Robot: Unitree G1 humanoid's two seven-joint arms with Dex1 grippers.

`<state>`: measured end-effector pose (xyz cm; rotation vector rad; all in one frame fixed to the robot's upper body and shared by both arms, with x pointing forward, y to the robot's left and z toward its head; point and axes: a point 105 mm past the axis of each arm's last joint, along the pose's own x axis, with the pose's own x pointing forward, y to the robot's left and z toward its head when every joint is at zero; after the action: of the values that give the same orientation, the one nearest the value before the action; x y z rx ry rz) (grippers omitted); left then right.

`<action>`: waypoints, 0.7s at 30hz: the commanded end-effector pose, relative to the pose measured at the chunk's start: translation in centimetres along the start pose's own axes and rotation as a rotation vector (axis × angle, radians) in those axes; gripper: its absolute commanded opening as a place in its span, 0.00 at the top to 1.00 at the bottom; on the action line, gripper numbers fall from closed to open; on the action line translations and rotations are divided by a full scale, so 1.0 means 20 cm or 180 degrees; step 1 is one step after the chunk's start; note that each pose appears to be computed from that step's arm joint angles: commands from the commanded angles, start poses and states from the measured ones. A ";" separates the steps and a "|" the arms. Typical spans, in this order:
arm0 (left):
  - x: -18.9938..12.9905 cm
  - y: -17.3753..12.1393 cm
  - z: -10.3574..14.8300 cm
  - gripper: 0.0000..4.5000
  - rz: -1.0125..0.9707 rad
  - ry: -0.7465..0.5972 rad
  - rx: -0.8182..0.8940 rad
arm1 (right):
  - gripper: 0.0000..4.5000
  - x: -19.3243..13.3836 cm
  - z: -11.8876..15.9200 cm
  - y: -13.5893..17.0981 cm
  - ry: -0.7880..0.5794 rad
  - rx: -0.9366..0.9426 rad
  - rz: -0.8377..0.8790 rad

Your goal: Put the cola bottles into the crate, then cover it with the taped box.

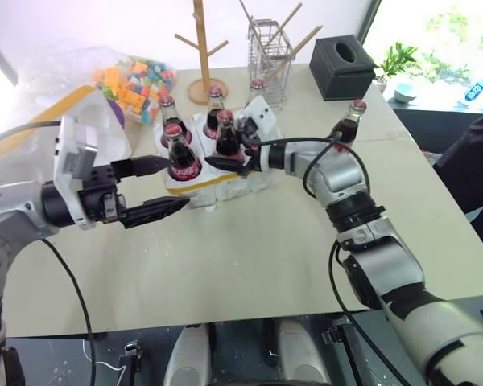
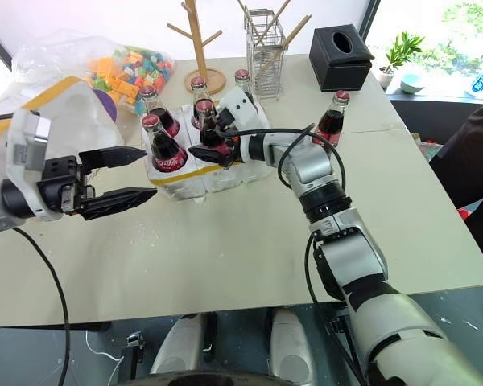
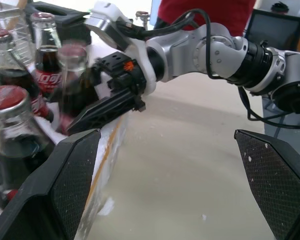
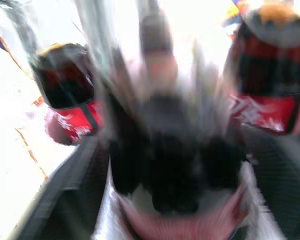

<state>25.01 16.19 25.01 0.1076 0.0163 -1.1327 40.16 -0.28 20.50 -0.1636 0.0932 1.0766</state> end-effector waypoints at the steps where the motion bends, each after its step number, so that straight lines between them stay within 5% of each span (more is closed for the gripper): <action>1: 0.03 -0.02 0.04 0.00 -0.0113 -0.0061 0.0142 | 0.01 -0.09 0.15 -0.04 -0.0343 -0.0110 -0.0216; 8: 0.07 -0.02 0.06 0.00 -0.0258 -0.0121 0.0124 | 0.01 -0.55 0.29 0.03 -0.0788 0.0036 -0.0526; 15: 0.15 -0.02 0.05 0.00 -0.0484 -0.0145 0.0134 | 0.01 -0.99 -0.03 -0.14 -0.0305 0.0414 -0.2012; 21: 0.22 -0.04 0.08 0.00 -0.0706 -0.0198 0.0193 | 0.01 -1.06 -0.14 -0.29 -0.0224 0.0437 -0.2559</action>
<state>26.35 12.02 25.55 0.1012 -0.0267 -1.3385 34.64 -21.36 20.57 -0.0147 0.0831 0.3056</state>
